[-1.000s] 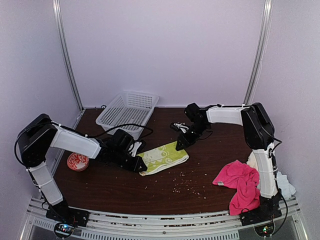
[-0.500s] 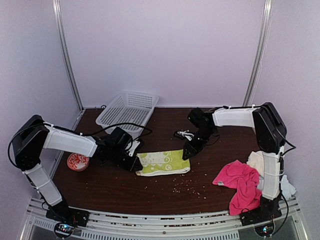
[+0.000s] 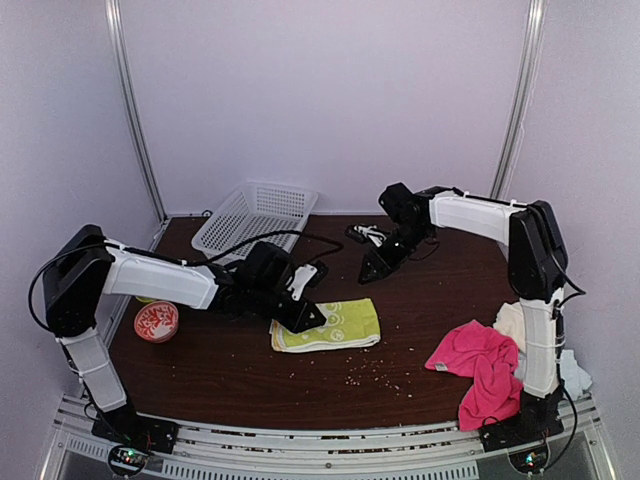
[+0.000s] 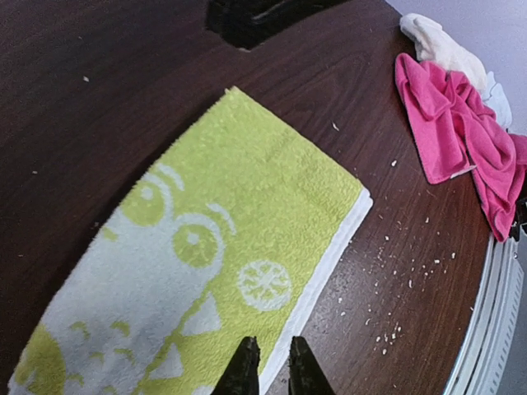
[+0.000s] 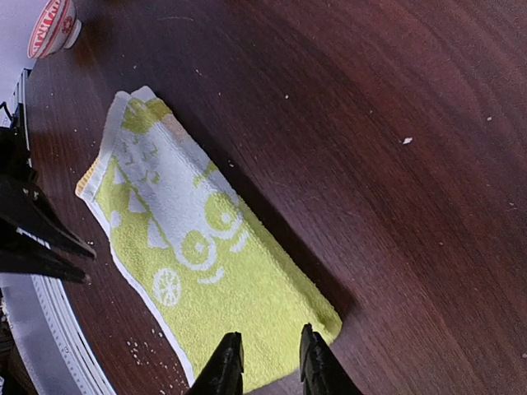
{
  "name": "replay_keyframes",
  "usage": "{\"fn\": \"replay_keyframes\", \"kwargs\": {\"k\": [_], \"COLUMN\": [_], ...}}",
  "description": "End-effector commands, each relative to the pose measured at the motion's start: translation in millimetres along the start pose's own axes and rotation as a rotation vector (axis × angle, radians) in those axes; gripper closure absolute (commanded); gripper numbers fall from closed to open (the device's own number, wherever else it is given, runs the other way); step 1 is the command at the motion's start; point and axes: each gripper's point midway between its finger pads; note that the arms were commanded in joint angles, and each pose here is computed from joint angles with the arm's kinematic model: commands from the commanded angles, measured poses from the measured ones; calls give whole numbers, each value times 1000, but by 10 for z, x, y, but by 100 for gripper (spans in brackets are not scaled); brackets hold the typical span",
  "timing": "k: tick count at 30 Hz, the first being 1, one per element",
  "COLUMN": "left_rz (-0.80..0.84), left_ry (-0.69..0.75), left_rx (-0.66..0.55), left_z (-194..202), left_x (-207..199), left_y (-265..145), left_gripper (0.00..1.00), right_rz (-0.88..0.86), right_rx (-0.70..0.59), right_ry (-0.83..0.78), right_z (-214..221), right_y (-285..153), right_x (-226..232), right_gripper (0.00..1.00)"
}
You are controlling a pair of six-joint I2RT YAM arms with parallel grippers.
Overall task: Roll the towels
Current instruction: Smooth out the towel at the center of the board, then rotate the towel at the center of the board.
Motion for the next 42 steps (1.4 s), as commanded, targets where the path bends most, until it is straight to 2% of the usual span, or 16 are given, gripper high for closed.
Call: {"fn": "replay_keyframes", "kwargs": {"k": [1,6,11,18,27,33,37,42], "left_rz": [66,69,47,-54,-66,-65,-99,-2], "left_ry": [9,-19,-14,80,172,210,183,193], "left_rx": [-28,30,113,205,178,111,79,1], "left_z": [-52,273,594,704,226,-115,-215,-378], "left_x": [-133,-116,-82,117,290,230,229,-80], "left_y": [232,331,327,315,569,396,206,95], "left_gripper": [87,88,87,88,87,78,73,76], "right_rz": [-56,-31,67,118,177,-34,-91,-80], "right_rx": [91,127,158,231,269,342,288,206], "right_ry": [37,55,78,106,92,35,7,-15], "right_z": [163,295,455,887,1401,1633,1465,1157], "right_y": [355,564,673,652,345,189,2,-173], "right_x": [-76,-228,-473,-599,-538,3,169,141], "right_gripper": [77,78,79,80,81,79,77,75]}}
Point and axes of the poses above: each gripper's point midway between its finger pads, its own y axis out along the fingers, its own x axis along the line the jaws close on, z = x × y, and after that the axes turned 15 degrees about y, right-handed
